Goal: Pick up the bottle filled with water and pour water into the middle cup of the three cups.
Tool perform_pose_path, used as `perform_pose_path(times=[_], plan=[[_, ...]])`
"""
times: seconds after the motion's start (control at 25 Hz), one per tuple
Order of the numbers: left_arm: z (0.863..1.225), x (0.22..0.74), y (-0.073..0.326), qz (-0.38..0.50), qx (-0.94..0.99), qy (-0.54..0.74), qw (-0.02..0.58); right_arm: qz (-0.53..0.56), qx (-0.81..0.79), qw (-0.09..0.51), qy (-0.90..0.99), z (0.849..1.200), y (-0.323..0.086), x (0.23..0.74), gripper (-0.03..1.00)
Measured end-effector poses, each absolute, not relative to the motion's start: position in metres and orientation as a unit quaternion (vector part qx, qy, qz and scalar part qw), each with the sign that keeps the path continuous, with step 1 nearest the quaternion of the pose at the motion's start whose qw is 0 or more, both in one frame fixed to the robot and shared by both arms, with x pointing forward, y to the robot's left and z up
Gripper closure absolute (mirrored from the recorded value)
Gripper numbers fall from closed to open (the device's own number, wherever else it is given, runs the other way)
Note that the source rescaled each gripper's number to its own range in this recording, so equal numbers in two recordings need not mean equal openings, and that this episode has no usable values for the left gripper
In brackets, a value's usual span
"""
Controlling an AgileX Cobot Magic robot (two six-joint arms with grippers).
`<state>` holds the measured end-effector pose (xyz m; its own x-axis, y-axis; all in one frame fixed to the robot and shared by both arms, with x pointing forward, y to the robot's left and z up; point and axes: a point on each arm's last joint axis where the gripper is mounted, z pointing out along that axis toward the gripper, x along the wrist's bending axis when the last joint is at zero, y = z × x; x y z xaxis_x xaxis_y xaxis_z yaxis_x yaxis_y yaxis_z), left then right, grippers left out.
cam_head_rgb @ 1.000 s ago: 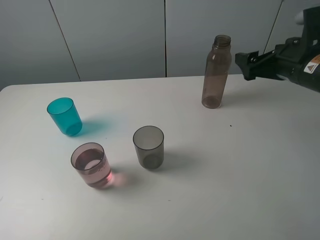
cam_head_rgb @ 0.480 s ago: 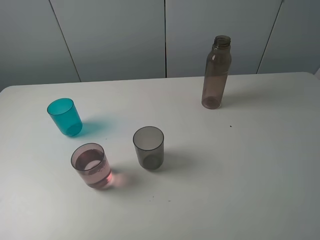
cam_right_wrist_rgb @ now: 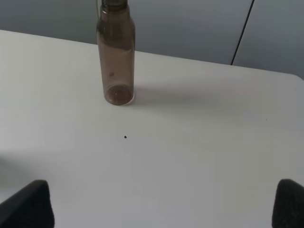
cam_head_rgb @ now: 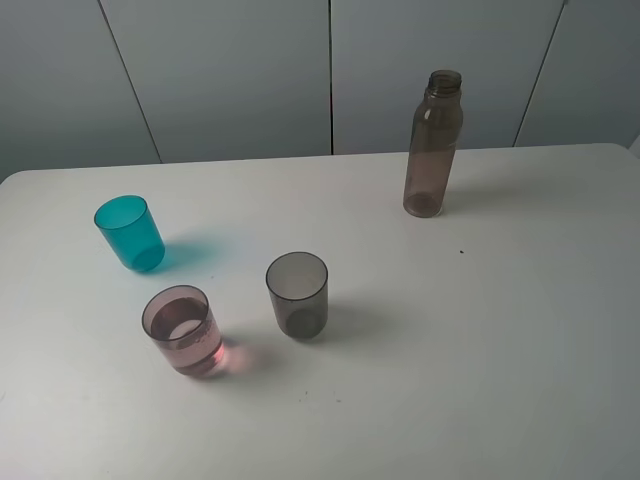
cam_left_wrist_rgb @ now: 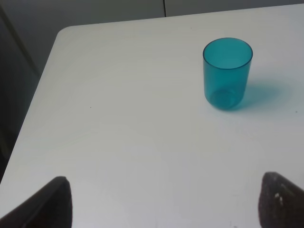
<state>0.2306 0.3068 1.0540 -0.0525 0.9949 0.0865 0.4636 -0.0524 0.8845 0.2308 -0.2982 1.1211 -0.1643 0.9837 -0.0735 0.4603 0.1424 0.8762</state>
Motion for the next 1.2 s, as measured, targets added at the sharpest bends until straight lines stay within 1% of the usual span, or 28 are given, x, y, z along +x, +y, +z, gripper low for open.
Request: perform_pose_path(times=[0.16,0.24,0.48,0.72,0.88,1.2], plan=[[1.054,0.231,0.307,0.402,0.604,0.604,0.33,0.391,0.536,0.369,0.651,1.103,-0.301,0.205,-0.03],[1.054,0.231,0.307,0.402,0.604,0.604,0.33,0.398,0.542,0.367,0.642,1.095,-0.302,0.199,-0.03],[1.054,0.231,0.307,0.402,0.604,0.604,0.33,0.394,0.57,0.344,0.633,1.084,-0.302,0.205,-0.03],[1.054,0.231,0.307,0.402,0.604,0.604,0.33,0.365,0.59,0.314,0.648,1.055,-0.299,0.222,-0.03],[1.054,0.231,0.307,0.402,0.604,0.604,0.33,0.386,0.589,0.323,0.632,1.052,-0.298,0.23,-0.03],[1.054,0.231,0.307,0.401,0.603,0.605,0.331,0.389,0.598,0.332,0.618,1.053,-0.299,0.231,-0.03]])
